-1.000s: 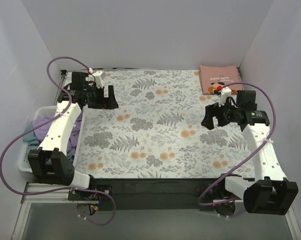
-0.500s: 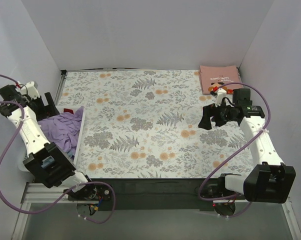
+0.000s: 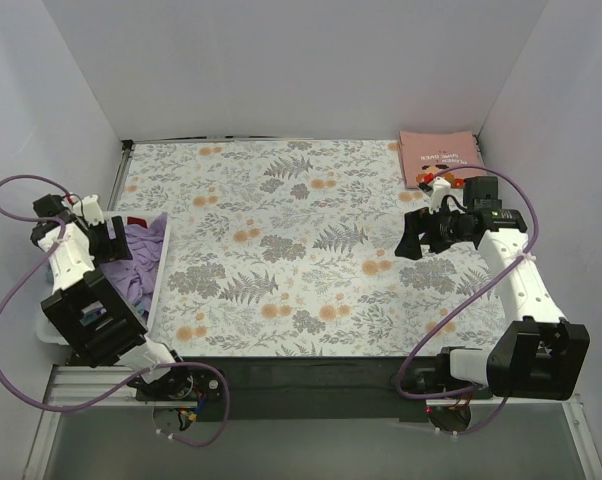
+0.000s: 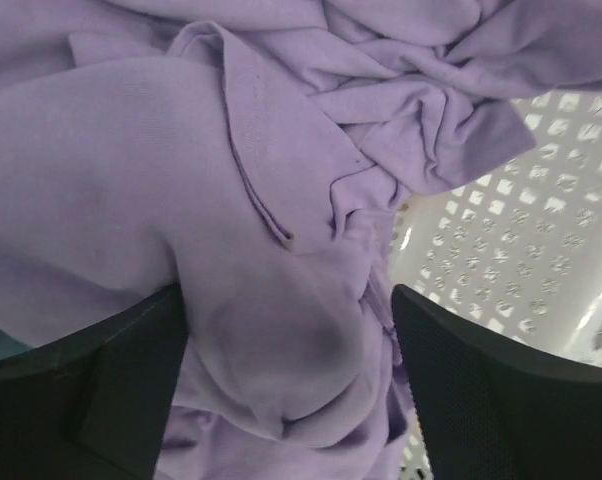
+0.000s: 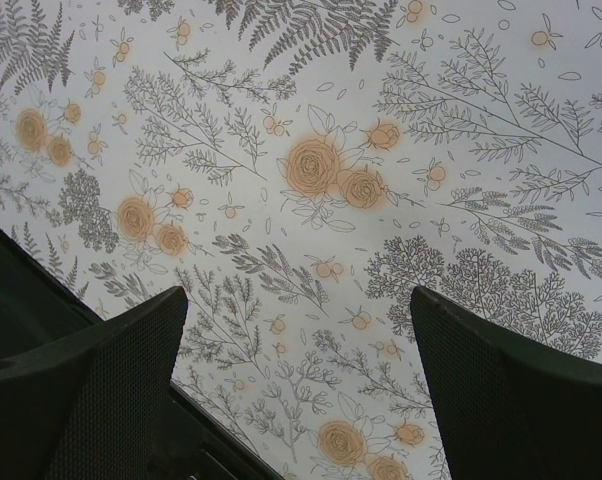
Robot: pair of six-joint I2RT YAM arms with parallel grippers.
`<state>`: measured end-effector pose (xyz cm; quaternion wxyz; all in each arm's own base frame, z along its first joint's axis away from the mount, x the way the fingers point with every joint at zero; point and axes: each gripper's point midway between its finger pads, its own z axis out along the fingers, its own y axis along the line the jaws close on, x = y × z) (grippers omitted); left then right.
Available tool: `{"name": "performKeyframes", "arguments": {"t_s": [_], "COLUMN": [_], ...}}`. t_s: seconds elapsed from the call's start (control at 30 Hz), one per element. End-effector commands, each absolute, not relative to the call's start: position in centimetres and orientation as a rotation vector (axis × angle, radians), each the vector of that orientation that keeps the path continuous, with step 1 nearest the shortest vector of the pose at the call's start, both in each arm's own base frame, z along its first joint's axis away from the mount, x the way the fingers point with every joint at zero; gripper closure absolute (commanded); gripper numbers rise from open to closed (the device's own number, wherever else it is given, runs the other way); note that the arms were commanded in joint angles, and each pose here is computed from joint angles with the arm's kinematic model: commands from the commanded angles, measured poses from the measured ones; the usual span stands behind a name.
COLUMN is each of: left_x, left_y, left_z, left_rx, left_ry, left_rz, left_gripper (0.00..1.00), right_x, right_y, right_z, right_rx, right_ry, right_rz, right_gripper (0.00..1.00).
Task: Fold and stack the t-shirts
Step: Grab the tshirt from the pile
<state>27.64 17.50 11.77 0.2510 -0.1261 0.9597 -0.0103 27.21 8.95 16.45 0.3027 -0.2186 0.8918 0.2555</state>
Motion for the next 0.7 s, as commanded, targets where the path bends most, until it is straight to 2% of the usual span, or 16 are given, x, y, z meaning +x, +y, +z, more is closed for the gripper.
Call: {"name": "performKeyframes", "arguments": {"t_s": [0.0, 0.03, 0.07, 0.1, 0.2, 0.33, 0.5, 0.67], "left_x": [28.8, 29.3, 29.6, 29.8, 30.7, 32.2, 34.2, 35.4], "left_y": [17.8, 17.6, 17.7, 17.9, 18.5, 18.1, 16.1, 15.2], "left_z": [11.7, 11.7, 11.9, 12.1, 13.6, 18.3, 27.3, 32.6], "left_rx": [-0.254, -0.237, -0.235, -0.241, -0.271, -0.238, -0.133, -0.122], "left_ry": [2.594, 2.590, 2.583, 2.578, 2.557, 2.458, 2.249, 2.140], "left_rz": [0.084, 0.098, 0.115, 0.132, 0.150, 0.166, 0.220, 0.262], "left_gripper": [0.25, 0.40, 0.41, 0.57, 1.00, 1.00, 1.00, 1.00], "right_x": [27.6, 27.6, 27.7, 27.7, 27.6, 27.3, 27.3, 27.3], "right_y": [9.3, 9.3, 9.3, 9.4, 9.3, 9.3, 9.4, 9.4], "right_z": [17.4, 17.5, 17.6, 17.6, 17.5, 17.4, 17.5, 17.7], "right_rx": [-0.591, -0.591, -0.592, -0.596, -0.594, -0.599, -0.601, -0.602], "right_ry": [2.339, 2.339, 2.337, 2.334, 2.338, 2.334, 2.330, 2.324], "right_rz": [0.705, 0.705, 0.704, 0.702, 0.700, 0.700, 0.707, 0.704], "right_gripper": [0.02, 0.02, 0.02, 0.02, 0.02, 0.02, 0.02, 0.02]}}
